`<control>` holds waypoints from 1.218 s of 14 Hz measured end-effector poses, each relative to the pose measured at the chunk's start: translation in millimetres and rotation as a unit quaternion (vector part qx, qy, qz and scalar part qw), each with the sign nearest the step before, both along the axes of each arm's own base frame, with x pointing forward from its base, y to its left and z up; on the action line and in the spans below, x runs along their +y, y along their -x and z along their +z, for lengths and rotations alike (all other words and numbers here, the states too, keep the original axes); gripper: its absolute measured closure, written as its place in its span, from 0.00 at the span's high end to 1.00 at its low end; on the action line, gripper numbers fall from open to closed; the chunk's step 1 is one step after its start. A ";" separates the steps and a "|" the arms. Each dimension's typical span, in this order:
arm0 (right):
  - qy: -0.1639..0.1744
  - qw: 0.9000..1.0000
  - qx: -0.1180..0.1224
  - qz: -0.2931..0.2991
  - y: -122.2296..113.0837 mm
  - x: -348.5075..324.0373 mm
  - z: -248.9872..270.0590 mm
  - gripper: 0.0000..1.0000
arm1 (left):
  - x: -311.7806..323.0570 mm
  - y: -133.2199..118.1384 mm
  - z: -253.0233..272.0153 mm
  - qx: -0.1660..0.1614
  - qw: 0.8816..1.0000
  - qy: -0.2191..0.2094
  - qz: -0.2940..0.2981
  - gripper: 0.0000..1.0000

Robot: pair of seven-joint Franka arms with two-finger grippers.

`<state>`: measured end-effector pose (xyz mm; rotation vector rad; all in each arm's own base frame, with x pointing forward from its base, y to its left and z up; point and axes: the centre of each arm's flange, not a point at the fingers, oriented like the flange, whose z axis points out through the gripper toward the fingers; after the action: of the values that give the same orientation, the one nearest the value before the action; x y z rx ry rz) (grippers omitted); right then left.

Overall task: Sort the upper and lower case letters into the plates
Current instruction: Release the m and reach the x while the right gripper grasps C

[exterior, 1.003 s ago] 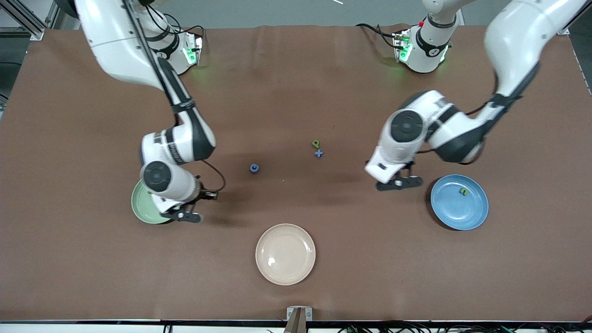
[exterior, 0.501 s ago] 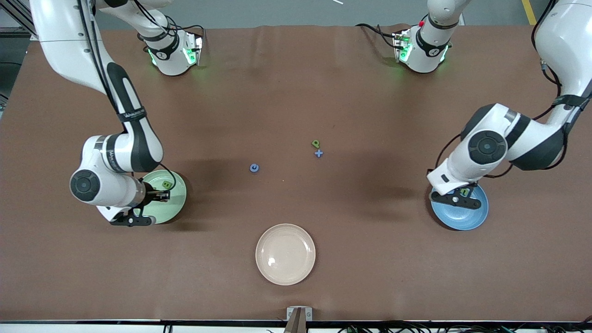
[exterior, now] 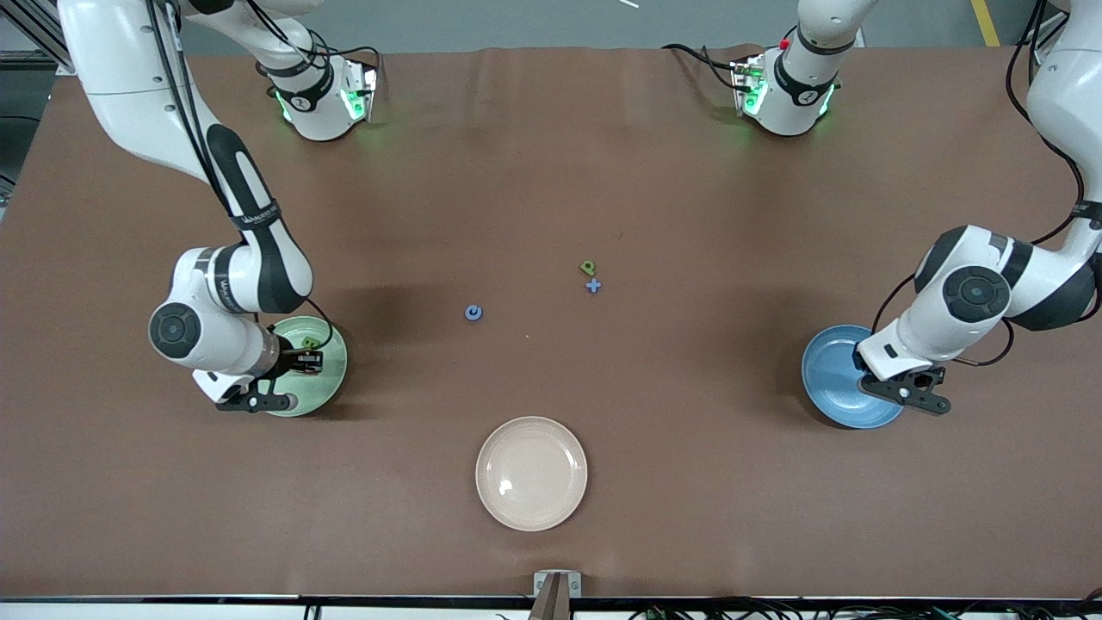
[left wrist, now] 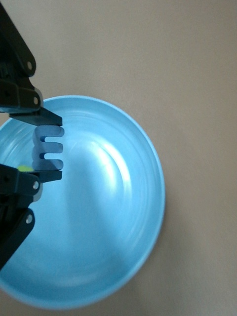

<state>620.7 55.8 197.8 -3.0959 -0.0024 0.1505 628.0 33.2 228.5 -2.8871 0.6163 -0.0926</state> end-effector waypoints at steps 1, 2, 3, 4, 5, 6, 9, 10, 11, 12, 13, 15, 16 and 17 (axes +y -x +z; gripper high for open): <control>-0.002 1.000 0.000 -0.001 2.7 2.0 -3.2 0.37 | 7.2 0.1 -8.0 -0.003 1.000 0.004 0.001 0.40; -0.003 1.000 0.001 -0.002 4.2 2.6 -4.9 0.37 | 11.5 0.4 -14.3 -0.005 1.000 0.009 0.002 0.40; -0.004 1.000 0.001 -0.003 4.4 2.5 -5.0 0.37 | 13.2 1.0 -19.4 -0.004 1.000 0.014 0.003 0.40; -0.004 1.000 0.001 -0.003 4.4 2.5 -5.0 0.37 | 12.6 1.3 -22.8 -0.003 1.000 0.017 0.003 0.40; -0.005 1.000 0.001 -0.003 4.4 2.5 -5.0 0.37 | 11.2 1.4 -25.2 -0.004 1.000 0.021 0.002 0.40; -0.005 1.000 0.001 -0.003 4.3 2.5 -5.0 0.43 | 10.7 1.4 -28.0 -0.004 1.000 0.024 0.002 0.40; -0.005 1.000 0.009 -0.003 4.3 3.1 -3.2 0.72 | 19.2 2.5 -38.0 -0.007 1.000 0.028 0.006 0.40; -0.006 1.000 0.012 -0.006 3.6 3.5 -1.3 0.84 | 20.4 2.6 -39.1 -0.008 1.000 0.029 0.007 0.40; -0.006 1.000 0.013 -0.013 3.0 4.8 1.2 0.95 | 19.6 2.5 -39.1 -0.008 1.000 0.029 0.006 0.40; -0.005 0.999 0.014 -0.029 2.0 9.1 5.4 1.00 | 18.0 2.2 -38.9 -0.009 1.000 0.030 0.005 0.40; -0.004 0.999 0.017 -0.045 1.3 18.9 11.9 1.00 | 16.6 2.0 -38.8 -0.009 1.000 0.030 0.004 0.40; 0.001 0.996 0.026 -0.082 2.3 49.2 31.8 1.00 | 16.4 1.2 -37.9 -0.010 1.000 0.030 0.004 0.44; 0.003 0.994 0.026 -0.102 4.1 68.3 43.7 1.00 | 17.8 0.3 -36.1 -0.011 1.000 0.028 0.006 0.55; 0.006 0.992 0.024 -0.121 8.0 89.1 53.3 1.00 | 18.6 -0.2 -32.7 -0.010 1.000 0.024 0.007 0.64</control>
<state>612.6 144.9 251.1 -3.0699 0.3737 0.2171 628.3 51.9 195.9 -2.9325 0.5981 -0.1349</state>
